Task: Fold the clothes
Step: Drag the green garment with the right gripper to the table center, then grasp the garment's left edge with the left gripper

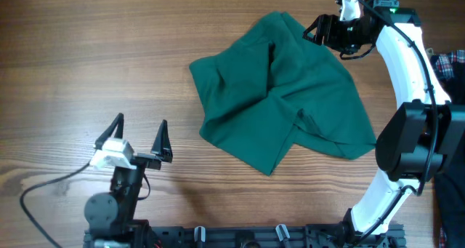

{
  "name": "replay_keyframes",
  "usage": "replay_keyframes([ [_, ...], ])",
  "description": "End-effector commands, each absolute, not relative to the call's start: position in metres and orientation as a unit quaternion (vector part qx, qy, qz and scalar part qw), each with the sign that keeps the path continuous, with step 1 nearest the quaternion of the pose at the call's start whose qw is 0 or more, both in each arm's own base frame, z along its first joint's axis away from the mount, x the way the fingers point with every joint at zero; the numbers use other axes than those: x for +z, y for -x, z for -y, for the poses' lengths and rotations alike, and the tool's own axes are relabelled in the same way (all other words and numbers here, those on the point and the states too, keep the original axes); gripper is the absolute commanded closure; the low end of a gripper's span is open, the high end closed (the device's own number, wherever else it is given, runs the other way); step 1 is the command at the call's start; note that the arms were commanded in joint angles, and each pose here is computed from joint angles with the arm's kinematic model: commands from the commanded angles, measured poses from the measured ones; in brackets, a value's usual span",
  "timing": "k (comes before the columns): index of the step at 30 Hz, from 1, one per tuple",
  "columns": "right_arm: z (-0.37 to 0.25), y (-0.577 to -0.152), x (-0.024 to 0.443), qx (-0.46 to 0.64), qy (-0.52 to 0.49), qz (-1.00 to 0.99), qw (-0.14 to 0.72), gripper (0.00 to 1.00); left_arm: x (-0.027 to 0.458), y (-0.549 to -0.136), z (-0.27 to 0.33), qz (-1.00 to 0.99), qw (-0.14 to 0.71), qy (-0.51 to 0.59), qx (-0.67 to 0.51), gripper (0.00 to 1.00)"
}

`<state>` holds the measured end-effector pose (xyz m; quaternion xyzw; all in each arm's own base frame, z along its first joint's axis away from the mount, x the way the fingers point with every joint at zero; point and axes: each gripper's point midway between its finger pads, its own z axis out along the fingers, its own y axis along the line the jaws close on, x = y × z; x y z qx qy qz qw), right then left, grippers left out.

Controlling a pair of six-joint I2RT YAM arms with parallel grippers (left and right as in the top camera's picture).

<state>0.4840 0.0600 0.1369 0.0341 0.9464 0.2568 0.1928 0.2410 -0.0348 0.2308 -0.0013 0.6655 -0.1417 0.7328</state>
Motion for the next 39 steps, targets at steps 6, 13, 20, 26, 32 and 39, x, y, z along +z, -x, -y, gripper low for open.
replay_keyframes([
  [6, -0.04, -0.473, 0.128, 0.192, -0.049, -0.965, 0.172, 0.2, 0.292, -0.358, 0.064, -0.849, 0.499, -0.073, -0.158, 0.0],
  [13, -0.031, -0.46, 0.12, 0.162, -0.051, -0.975, 0.145, 0.17, 0.193, -0.493, 0.069, -0.924, 0.341, -0.049, -0.164, 0.0],
  [20, -0.024, -0.457, 0.116, 0.142, -0.056, -0.978, 0.139, 0.16, 0.118, -0.486, 0.104, -0.922, 0.273, -0.215, -0.169, 0.08],
  [26, -0.023, -0.454, 0.115, 0.138, -0.057, -0.98, 0.132, 0.16, 0.073, -0.473, 0.141, -0.908, 0.23, -0.317, -0.149, 0.11],
  [32, -0.019, -0.454, 0.114, 0.125, -0.06, -0.981, 0.132, 0.15, 0.056, -0.47, 0.143, -0.912, 0.212, -0.317, -0.152, 0.09],
  [39, -0.019, -0.454, 0.114, 0.125, -0.06, -0.981, 0.133, 0.15, 0.03, -0.471, 0.134, -0.922, 0.189, -0.31, -0.133, 0.12],
])
